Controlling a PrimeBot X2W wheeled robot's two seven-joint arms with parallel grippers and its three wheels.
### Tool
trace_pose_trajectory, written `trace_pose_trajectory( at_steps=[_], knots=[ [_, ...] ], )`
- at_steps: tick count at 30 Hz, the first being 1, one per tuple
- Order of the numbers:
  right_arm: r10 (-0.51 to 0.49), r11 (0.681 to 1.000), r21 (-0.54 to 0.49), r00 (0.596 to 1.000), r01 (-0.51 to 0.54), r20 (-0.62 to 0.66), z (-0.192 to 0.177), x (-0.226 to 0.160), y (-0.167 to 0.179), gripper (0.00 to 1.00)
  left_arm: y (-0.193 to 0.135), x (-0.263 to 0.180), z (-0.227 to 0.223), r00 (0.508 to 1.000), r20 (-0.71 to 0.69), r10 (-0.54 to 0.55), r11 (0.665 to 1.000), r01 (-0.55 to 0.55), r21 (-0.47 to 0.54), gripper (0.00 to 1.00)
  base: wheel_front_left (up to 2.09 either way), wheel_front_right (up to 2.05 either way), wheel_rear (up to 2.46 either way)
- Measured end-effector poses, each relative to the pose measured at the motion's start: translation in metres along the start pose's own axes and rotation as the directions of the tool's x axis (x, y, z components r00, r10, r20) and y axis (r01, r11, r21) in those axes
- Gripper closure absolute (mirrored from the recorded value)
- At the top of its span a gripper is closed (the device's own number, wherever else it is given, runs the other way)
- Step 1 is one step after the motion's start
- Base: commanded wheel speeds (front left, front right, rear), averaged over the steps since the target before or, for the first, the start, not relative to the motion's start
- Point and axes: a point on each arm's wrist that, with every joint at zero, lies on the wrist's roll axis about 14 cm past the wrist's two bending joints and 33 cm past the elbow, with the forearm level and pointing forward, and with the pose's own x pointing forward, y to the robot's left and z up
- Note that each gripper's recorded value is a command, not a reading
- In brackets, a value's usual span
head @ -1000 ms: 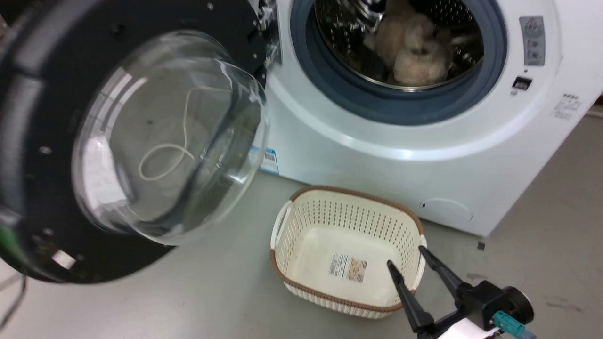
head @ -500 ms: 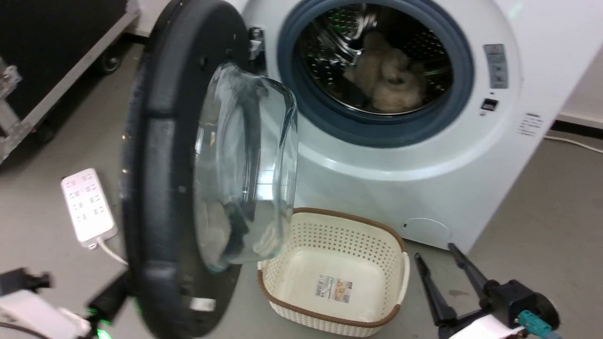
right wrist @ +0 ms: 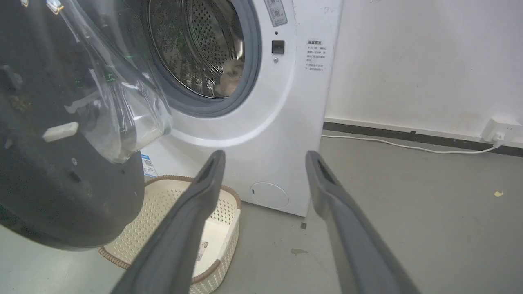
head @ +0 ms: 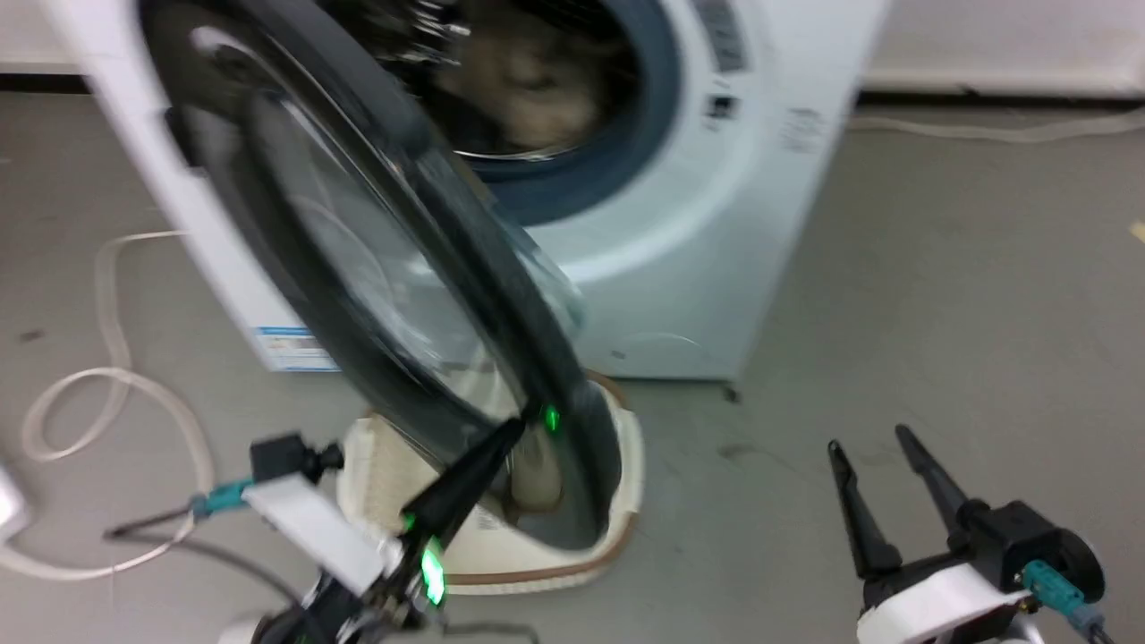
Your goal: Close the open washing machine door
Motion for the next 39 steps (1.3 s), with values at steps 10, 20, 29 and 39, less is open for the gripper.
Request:
trace_pose_trajectory(
  at_steps=[10, 20, 29, 39],
  knots=[
    [-0.268, 0.963, 0.005, 0.958, 0.269, -0.1, -0.025, -0.045, -0.078, 0.0, 0.022, 0.182, -0.007, 1.0, -0.016, -0.016, 0.994, 0.014, -0.112, 1.0, 0.0, 0.0, 0.0],
    [-0.198, 0.98, 0.032, 0.98, 0.199, -0.035, -0.008, -0.029, -0.058, 0.0, 0.011, 0.155, 0.014, 0.995, 0.094, -0.03, 0.998, 0.024, 0.064, 0.0, 0.0, 0.0, 0.0],
    [0.005, 0.999, 0.052, 1.0, -0.006, 0.007, 0.002, -0.019, 0.002, 0.0, 0.025, 0.023, 0.054, 0.954, 0.299, -0.014, 0.745, -0.189, 0.639, 0.0, 0.0, 0.0, 0.0],
    [0.197, 0.979, 0.036, 0.977, -0.2, 0.085, 0.026, -0.006, 0.058, 0.0, -0.011, -0.108, 0.091, 0.793, 0.6, -0.104, 0.006, -0.603, 0.798, 0.0, 0.0, 0.0, 0.0]
  ],
)
